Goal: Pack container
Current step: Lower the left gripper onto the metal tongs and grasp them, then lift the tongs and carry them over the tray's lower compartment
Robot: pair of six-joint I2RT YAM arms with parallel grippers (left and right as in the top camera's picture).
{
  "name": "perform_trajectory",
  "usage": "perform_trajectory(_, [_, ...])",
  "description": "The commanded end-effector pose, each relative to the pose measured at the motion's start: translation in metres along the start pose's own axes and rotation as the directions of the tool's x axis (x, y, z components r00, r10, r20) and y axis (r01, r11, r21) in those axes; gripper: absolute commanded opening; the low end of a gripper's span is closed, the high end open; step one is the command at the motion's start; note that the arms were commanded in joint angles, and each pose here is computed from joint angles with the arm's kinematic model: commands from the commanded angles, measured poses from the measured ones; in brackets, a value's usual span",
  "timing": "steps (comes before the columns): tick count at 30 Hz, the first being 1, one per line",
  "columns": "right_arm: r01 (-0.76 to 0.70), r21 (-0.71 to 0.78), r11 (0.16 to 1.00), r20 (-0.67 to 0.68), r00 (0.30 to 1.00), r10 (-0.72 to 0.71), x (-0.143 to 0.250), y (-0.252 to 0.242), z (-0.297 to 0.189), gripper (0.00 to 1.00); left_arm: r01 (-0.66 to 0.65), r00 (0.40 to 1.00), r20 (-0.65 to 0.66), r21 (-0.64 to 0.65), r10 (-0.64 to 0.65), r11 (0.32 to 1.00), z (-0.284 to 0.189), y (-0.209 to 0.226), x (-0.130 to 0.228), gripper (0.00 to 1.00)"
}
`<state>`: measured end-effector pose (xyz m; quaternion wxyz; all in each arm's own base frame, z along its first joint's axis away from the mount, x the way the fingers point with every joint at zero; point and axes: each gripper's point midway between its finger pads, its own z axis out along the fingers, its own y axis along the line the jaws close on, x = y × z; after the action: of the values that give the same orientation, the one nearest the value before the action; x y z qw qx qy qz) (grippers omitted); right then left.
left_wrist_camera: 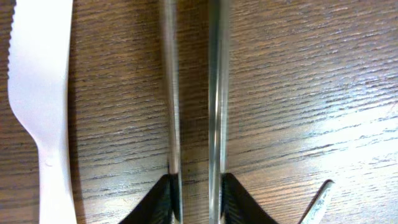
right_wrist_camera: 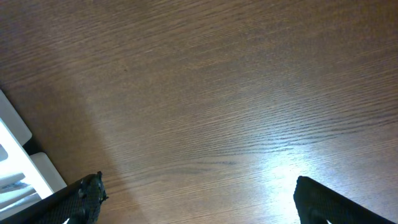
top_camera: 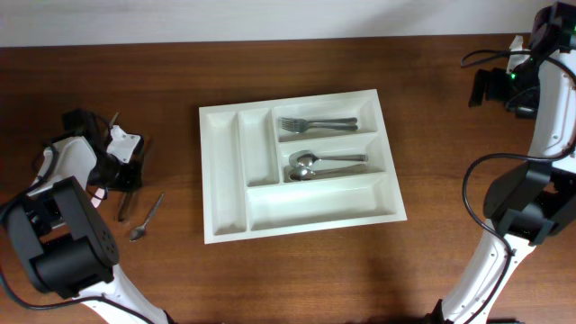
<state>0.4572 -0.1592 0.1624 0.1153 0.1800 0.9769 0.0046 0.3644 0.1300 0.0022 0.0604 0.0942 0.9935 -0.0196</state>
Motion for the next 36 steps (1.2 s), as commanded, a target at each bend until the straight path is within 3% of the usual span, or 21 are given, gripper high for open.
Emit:
perform_trajectory(1, [-0.004, -0.007, 1.000, -0.001, 1.000, 0.004, 0.001, 0.003, -0.001, 0.99, -0.012, 1.000, -0.002, 0.010, 0.012, 1.000, 0.005, -0.001, -0.002, 0.20])
perform_trajectory(5, [-0.004, -0.007, 1.000, -0.001, 1.000, 0.004, 0.001, 0.003, -0.001, 0.99, -0.012, 1.000, -0.001, 0.010, 0.012, 1.000, 0.006, -0.001, -0.002, 0.01])
perform_trajectory(18, [-0.004, -0.007, 1.000, -0.001, 1.000, 0.004, 0.001, 0.003, -0.001, 0.99, 0.055, 0.998, 0.021, 0.020, -0.055, 0.998, -0.006, 0.000, -0.012, 0.02])
perform_trajectory(32, [-0.004, -0.007, 1.000, -0.001, 1.000, 0.004, 0.001, 0.003, -0.001, 0.99, 0.036, 0.991, 0.127, 0.019, -0.038, 0.999, -0.093, 0.011, -0.063, 0.02])
perform_trajectory(36, [-0.004, -0.007, 1.000, -0.001, 1.000, 0.004, 0.001, 0.003, -0.001, 0.99, -0.075, 0.981, 0.182, 0.042, 0.067, 0.996, -0.115, -0.008, -0.083, 0.02])
